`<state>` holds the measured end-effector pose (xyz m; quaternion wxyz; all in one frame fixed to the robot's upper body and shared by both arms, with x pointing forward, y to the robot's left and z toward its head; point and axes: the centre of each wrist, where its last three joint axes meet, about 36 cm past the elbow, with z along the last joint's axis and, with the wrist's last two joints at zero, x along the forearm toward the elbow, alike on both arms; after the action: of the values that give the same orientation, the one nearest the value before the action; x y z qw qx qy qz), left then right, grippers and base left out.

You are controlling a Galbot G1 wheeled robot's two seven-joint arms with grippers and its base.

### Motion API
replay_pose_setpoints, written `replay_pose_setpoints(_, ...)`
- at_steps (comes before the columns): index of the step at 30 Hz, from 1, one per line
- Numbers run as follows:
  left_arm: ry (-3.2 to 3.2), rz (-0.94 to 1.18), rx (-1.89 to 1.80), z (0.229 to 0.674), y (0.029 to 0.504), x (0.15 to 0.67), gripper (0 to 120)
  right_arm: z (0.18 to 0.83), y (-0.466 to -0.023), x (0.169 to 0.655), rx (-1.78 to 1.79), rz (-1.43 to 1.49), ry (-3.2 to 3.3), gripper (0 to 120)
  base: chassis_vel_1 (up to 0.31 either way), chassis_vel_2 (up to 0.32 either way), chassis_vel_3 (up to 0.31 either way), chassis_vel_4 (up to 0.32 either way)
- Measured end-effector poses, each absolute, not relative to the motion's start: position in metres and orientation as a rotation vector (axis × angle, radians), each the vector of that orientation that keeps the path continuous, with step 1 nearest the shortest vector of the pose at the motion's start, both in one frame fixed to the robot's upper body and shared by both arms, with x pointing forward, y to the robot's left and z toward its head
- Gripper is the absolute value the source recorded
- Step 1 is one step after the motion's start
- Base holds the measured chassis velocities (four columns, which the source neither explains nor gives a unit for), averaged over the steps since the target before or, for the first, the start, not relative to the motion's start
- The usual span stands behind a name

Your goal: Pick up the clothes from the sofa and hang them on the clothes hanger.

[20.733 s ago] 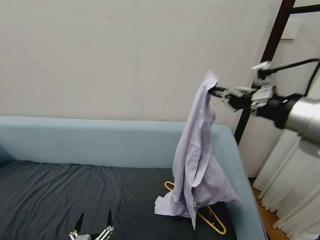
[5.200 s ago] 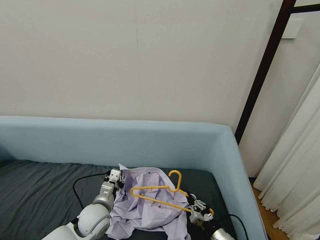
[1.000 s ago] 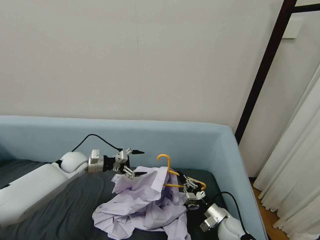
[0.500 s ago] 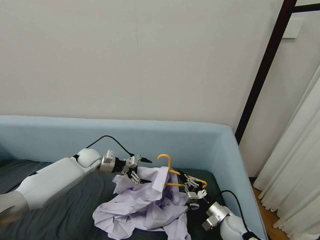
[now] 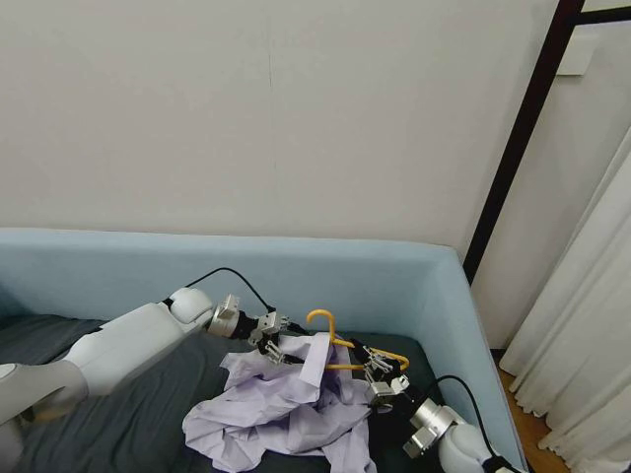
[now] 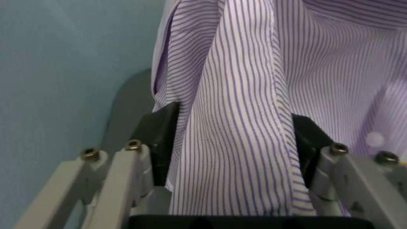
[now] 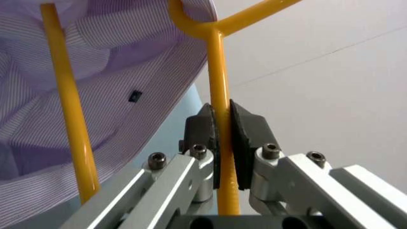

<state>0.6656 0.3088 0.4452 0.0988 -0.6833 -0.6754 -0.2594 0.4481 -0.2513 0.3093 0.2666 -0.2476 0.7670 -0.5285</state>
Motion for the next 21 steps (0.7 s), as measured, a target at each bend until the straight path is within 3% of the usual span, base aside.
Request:
replay_pose_setpoints(13, -2.005, -0.752, -2.021, 0.439, 0.310, 0.659, 3, 0.306, -0.252, 0.447, -0.678, -1.426, 2.066, 5, 0.000, 0.000, 0.000, 0.000)
replay_pose_setpoints(21, -2.011, -0.743, -2.027, 0.438, 0.314, 0.653, 1, 0.305, -0.253, 0.446, -0.682, -1.424, 2.065, 5, 0.000, 0.000, 0.000, 0.000)
